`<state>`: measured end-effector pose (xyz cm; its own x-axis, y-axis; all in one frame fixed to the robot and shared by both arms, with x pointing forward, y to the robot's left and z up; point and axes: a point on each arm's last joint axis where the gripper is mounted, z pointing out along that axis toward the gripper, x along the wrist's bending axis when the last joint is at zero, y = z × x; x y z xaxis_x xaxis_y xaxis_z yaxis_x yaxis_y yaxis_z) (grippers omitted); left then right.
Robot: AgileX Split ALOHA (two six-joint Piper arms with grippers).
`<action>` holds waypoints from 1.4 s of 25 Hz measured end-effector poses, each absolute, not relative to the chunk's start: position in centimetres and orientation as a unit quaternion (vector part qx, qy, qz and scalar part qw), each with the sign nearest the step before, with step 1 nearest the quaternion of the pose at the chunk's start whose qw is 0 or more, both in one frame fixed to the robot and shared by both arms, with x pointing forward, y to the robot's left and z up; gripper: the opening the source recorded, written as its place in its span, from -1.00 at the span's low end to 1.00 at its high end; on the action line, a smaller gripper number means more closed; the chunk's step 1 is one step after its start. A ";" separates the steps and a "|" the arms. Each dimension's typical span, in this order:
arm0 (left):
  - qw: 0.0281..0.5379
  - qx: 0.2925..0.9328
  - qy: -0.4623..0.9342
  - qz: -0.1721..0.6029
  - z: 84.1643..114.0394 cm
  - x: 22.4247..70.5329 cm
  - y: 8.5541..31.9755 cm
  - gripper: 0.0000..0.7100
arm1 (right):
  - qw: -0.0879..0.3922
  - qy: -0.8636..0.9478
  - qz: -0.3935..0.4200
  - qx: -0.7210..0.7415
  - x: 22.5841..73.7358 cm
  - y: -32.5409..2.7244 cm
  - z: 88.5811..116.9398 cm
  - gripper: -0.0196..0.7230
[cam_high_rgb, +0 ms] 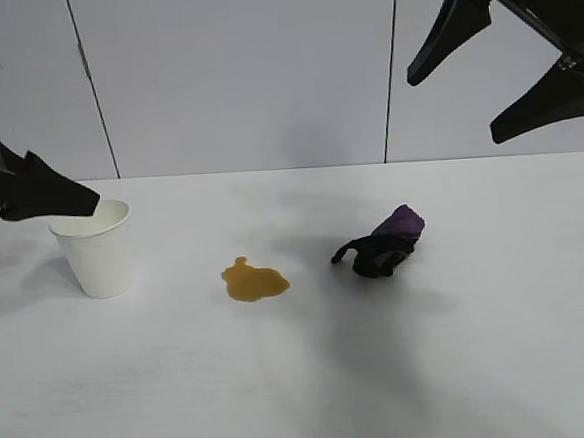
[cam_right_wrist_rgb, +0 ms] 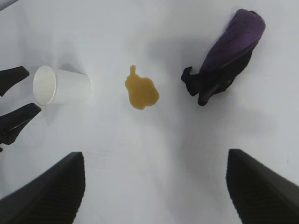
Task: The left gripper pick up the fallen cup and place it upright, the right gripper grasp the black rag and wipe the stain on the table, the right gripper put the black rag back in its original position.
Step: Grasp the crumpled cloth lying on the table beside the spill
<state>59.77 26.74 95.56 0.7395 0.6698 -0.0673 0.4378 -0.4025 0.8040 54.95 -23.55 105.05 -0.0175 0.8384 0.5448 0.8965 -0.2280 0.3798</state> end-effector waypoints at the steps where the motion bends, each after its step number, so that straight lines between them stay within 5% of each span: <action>1: 0.434 0.822 0.345 0.131 96.3 59.5 26.7 0.85 | 0.041 -0.620 -0.353 -0.700 54.9 -23.5 105.1 0.58; 20: 0.489 0.684 0.482 0.246 116.1 45.6 27.3 0.85 | 0.041 -0.620 -0.353 -0.700 55.0 -23.6 105.1 0.58; 29: 0.409 0.655 0.545 0.327 118.9 34.6 28.7 0.85 | 0.041 -0.620 -0.353 -0.700 54.9 -23.5 105.1 0.58; 35: 0.350 0.649 0.585 0.338 118.1 27.6 29.3 0.85 | 0.041 -0.620 -0.353 -0.700 54.9 -23.5 105.1 0.58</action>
